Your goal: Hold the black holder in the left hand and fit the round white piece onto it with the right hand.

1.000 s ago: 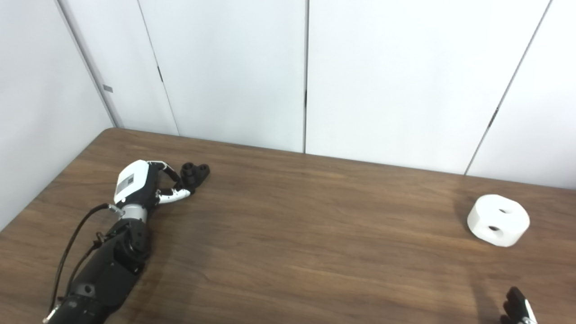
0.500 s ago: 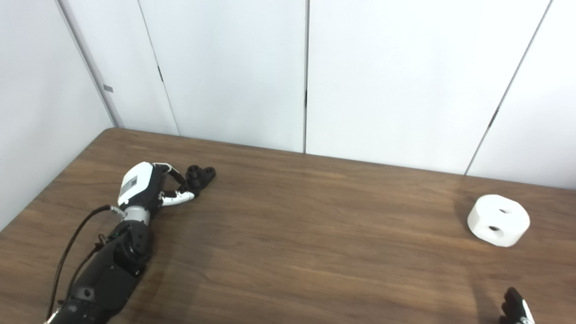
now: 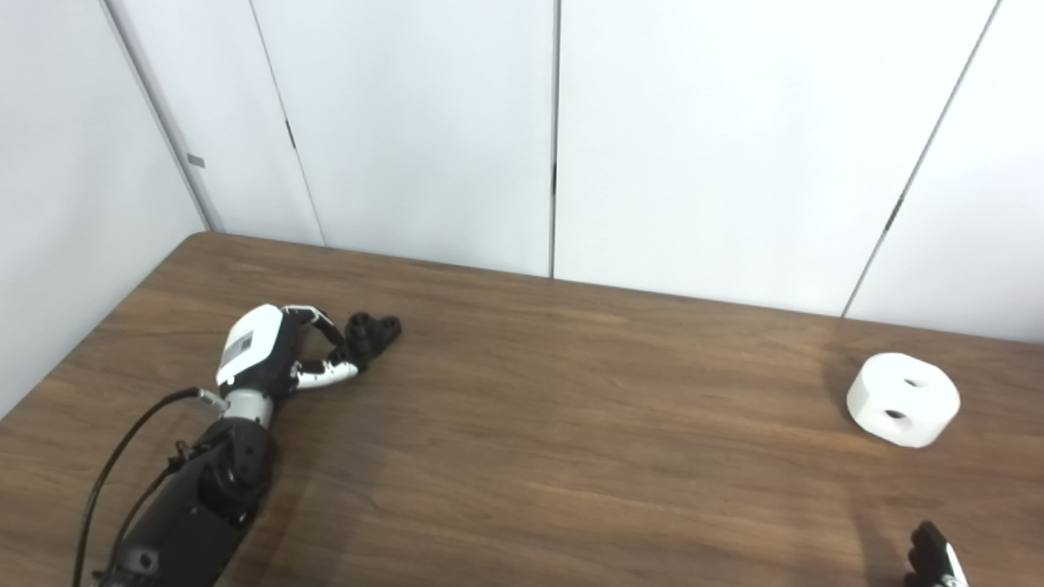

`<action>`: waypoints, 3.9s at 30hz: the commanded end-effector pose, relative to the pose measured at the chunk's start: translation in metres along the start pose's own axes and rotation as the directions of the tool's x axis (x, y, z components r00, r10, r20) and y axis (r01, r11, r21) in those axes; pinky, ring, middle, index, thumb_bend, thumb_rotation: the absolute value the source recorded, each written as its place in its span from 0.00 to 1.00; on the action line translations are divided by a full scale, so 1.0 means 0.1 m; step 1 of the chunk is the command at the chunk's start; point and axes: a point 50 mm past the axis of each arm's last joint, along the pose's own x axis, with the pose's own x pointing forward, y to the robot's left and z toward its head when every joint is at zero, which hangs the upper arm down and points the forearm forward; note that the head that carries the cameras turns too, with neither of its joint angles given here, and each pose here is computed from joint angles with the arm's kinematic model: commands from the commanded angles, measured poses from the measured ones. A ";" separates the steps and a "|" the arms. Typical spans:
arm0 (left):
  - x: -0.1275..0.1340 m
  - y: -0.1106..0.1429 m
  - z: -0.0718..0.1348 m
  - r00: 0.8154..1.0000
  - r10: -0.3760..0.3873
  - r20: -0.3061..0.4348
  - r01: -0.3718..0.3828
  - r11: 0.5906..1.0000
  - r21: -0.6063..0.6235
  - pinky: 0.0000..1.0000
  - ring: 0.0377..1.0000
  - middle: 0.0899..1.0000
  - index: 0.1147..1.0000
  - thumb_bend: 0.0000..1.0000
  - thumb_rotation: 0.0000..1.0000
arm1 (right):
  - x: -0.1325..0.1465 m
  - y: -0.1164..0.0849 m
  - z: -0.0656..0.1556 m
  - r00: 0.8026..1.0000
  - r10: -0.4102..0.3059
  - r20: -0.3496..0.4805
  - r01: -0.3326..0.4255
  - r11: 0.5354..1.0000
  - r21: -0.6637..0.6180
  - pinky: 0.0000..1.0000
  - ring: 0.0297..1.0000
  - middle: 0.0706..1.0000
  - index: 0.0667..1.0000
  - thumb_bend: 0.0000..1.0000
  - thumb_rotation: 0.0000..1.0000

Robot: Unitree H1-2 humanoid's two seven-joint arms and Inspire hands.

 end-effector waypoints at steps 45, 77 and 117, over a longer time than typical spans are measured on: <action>-1.81 -0.79 0.80 0.741 -0.395 0.544 0.365 0.916 0.167 0.87 0.85 0.77 0.42 0.51 0.04 | -0.15 0.38 0.19 0.997 0.018 -0.078 -0.019 1.000 -0.014 1.00 1.00 0.95 0.95 0.56 1.00; -1.86 -0.81 0.61 0.728 -0.407 0.551 0.386 0.908 0.162 0.89 0.84 0.76 0.42 0.52 0.04 | 0.45 -0.25 0.71 0.983 -0.179 0.038 0.183 0.954 -0.238 0.94 0.95 0.93 0.87 0.58 0.55; -1.85 -0.74 0.40 0.730 -0.422 0.538 0.402 0.901 0.162 0.90 0.85 0.76 0.42 0.52 0.04 | 2.51 -0.87 1.31 0.978 -0.200 0.065 0.187 0.684 -0.706 0.89 0.94 0.90 0.84 0.87 0.29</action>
